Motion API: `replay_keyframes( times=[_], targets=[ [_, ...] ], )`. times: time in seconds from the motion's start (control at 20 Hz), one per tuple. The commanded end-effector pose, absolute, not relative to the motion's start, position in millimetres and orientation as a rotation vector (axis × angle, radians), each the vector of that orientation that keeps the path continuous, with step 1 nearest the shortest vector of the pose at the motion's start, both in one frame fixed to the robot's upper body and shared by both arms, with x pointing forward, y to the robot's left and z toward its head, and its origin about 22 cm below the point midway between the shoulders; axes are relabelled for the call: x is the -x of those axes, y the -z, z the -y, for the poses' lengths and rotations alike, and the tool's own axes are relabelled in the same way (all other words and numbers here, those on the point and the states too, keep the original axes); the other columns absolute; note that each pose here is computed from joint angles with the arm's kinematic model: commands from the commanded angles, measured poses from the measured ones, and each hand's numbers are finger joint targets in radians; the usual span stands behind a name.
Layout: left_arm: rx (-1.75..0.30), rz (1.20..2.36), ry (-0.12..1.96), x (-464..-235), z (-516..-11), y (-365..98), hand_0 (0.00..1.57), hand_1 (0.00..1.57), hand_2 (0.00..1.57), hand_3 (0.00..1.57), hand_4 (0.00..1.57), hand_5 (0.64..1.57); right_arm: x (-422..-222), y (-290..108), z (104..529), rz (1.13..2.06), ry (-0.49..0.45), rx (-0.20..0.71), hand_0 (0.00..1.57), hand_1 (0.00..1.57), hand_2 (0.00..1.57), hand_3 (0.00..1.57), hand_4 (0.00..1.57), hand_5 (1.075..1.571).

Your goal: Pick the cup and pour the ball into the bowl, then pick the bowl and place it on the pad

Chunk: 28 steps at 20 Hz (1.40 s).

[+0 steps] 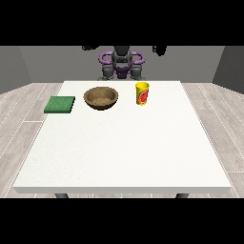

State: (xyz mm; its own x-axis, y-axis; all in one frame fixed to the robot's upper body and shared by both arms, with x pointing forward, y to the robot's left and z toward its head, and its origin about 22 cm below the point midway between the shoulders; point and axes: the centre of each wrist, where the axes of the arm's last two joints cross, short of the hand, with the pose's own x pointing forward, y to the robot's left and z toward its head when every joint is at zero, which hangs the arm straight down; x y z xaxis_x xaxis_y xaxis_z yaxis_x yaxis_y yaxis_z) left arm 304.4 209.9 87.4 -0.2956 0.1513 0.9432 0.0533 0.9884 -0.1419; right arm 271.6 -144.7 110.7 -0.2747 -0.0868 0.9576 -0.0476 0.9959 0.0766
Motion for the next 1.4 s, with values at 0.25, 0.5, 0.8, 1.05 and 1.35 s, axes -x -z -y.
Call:
replay_keyframes(
  times=[0.25, 0.5, 0.8, 1.05, 1.35],
  targets=[
    [0.166, 2.005, -0.024, -297, -189, -41, 0.0, 0.0, 0.0, 0.0, 0.0, 1.548, -322, -155, 187, 2.016, 0.07, 0.054, 0.0, 0.0, 0.39, 0.69, 0.69, 1.57],
    [0.12, 1.999, -0.013, -294, -191, -17, 0.0, 0.0, 0.0, 0.0, 0.0, 1.536, -328, -107, 212, 1.96, 0.038, 0.098, 0.0, 0.0, 0.42, 0.64, 0.67, 1.567],
    [0.094, 1.945, 0.003, -289, -213, 37, 0.0, 0.0, 0.0, 0.0, 0.0, 1.533, -344, -123, 234, 1.911, 0.057, 0.141, 0.0, 0.0, 0.42, 0.59, 0.65, 1.564],
    [0.045, 1.921, -0.028, -311, -218, 52, 0.0, 0.0, 0.0, 0.0, 0.0, 1.537, -348, -136, 220, 1.92, -0.007, 0.118, 0.0, 0.0, 0.4, 0.6, 0.66, 1.565],
    [0.009, 1.899, -0.023, -318, -209, 62, 0.0, 0.0, 0.0, 0.0, 0.0, 1.529, -350, -119, 248, 1.896, 0.017, 0.141, 0.0, 0.0, 0.37, 0.57, 0.64, 1.565]
  ],
)
